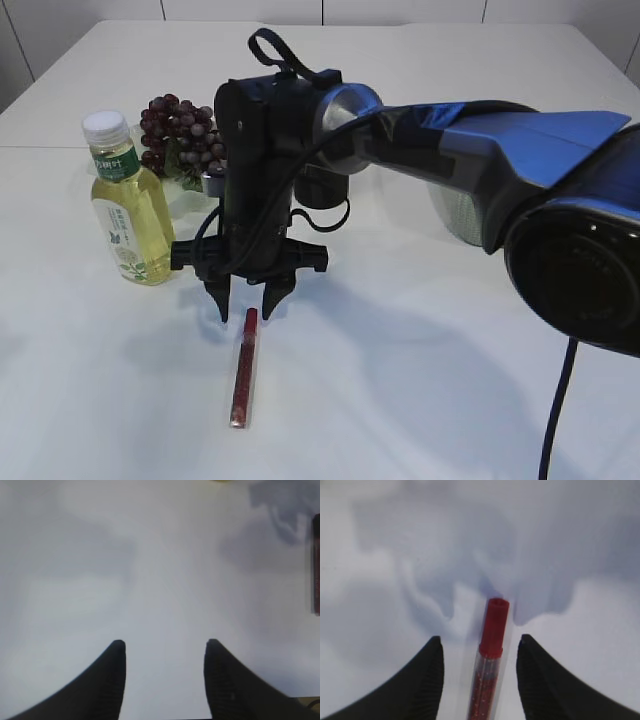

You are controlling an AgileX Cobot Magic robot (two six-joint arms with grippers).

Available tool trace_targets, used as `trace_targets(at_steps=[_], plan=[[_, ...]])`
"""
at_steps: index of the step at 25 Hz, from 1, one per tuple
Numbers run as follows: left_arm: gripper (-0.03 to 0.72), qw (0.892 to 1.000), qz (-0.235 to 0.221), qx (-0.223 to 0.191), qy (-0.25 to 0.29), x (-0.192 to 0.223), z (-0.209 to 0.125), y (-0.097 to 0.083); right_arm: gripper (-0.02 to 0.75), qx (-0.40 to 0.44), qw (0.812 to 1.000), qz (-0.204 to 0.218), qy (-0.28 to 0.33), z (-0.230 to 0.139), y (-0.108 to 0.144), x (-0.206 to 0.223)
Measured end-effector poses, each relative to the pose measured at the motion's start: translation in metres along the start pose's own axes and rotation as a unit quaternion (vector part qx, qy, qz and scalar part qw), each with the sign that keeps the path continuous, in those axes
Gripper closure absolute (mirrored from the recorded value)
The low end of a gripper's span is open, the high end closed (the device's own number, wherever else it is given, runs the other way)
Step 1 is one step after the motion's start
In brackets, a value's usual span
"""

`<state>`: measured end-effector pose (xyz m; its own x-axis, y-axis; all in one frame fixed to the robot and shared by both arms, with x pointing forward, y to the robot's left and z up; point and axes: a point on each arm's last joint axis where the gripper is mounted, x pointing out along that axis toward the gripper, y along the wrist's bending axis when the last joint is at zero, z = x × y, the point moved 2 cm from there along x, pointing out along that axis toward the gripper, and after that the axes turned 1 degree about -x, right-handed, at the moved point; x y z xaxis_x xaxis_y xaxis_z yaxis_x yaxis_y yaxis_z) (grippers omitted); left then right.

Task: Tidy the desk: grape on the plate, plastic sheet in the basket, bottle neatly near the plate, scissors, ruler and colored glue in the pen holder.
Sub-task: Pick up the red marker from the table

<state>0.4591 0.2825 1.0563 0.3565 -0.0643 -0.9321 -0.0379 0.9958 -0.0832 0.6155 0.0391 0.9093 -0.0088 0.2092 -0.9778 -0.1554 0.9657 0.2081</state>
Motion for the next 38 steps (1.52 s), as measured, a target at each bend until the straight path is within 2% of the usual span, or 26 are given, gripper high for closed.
trace_targets(at_steps=[5, 15, 38], plan=[[0.316, 1.0, 0.0, 0.0, -0.001, 0.0, 0.0, 0.0, 0.354, -0.005, 1.0, -0.008, 0.014, -0.008, 0.003, 0.009], [0.316, 1.0, 0.0, 0.0, -0.002, 0.0, 0.0, 0.0, 0.354, 0.004, 1.0, -0.028, 0.002, -0.005, -0.002, 0.01], [0.316, 1.0, -0.001, 0.0, -0.009, 0.0, 0.002, 0.0, 0.354, 0.021, 0.999, -0.035, 0.014, -0.006, -0.005, 0.027]])
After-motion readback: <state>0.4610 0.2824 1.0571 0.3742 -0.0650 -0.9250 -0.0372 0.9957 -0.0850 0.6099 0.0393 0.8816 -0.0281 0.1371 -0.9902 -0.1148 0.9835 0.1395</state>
